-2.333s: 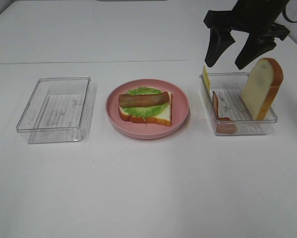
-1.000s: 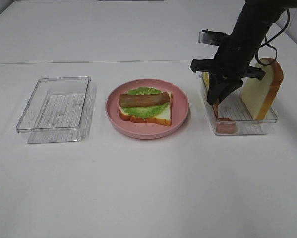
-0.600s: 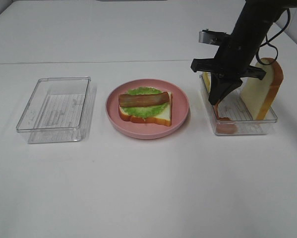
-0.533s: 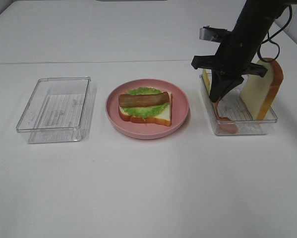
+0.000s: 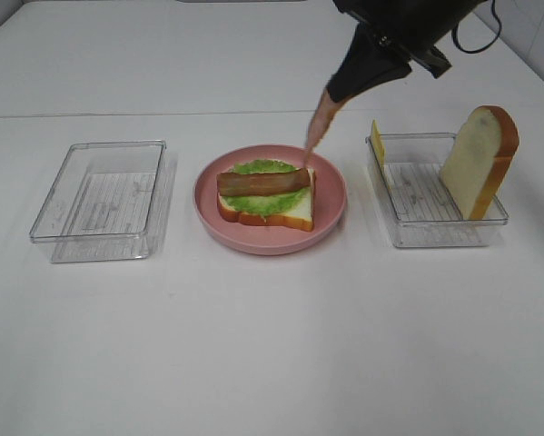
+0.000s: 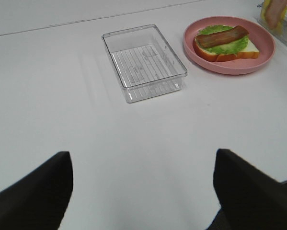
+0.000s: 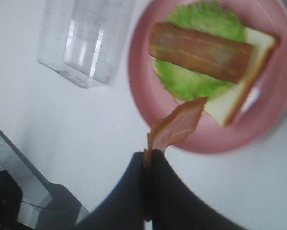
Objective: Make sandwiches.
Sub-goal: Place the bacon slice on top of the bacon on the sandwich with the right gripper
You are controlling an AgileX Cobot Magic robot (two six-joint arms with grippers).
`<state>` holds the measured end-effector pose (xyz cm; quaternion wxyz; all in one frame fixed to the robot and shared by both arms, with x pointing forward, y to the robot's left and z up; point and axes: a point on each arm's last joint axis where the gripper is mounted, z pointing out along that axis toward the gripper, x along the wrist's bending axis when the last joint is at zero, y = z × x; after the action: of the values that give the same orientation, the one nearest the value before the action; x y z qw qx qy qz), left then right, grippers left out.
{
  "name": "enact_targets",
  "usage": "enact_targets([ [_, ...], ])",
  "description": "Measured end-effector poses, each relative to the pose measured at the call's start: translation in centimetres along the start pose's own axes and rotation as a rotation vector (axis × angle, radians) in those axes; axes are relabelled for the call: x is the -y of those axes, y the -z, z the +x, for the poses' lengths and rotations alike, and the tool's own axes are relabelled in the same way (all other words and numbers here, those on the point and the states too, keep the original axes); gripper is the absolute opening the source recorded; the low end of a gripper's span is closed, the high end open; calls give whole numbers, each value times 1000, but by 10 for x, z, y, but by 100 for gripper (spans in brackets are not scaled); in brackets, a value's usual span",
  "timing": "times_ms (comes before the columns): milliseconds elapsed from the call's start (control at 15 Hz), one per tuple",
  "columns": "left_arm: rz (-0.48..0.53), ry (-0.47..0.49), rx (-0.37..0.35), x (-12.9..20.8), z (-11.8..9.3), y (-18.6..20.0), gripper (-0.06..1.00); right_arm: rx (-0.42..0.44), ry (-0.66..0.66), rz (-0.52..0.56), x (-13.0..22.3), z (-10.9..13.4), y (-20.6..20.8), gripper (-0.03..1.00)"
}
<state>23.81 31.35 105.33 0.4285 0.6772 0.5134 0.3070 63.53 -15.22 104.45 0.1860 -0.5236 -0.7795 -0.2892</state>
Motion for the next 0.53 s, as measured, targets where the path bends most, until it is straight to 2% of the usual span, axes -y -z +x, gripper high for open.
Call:
enact_targets([
  [200,0,0,0,0,0,0,76,-165,63,-124,-16,17,-25,0],
  [333,0,0,0,0,0,0,76,-208,58,-176,-23,22,-42,0],
  [400,0,0,0,0,0,0,76,-270,36,-218,-29,30,-66,0],
  [533,0,0,0,0,0,0,76,-298,14,-222,-31,30,-85,0],
])
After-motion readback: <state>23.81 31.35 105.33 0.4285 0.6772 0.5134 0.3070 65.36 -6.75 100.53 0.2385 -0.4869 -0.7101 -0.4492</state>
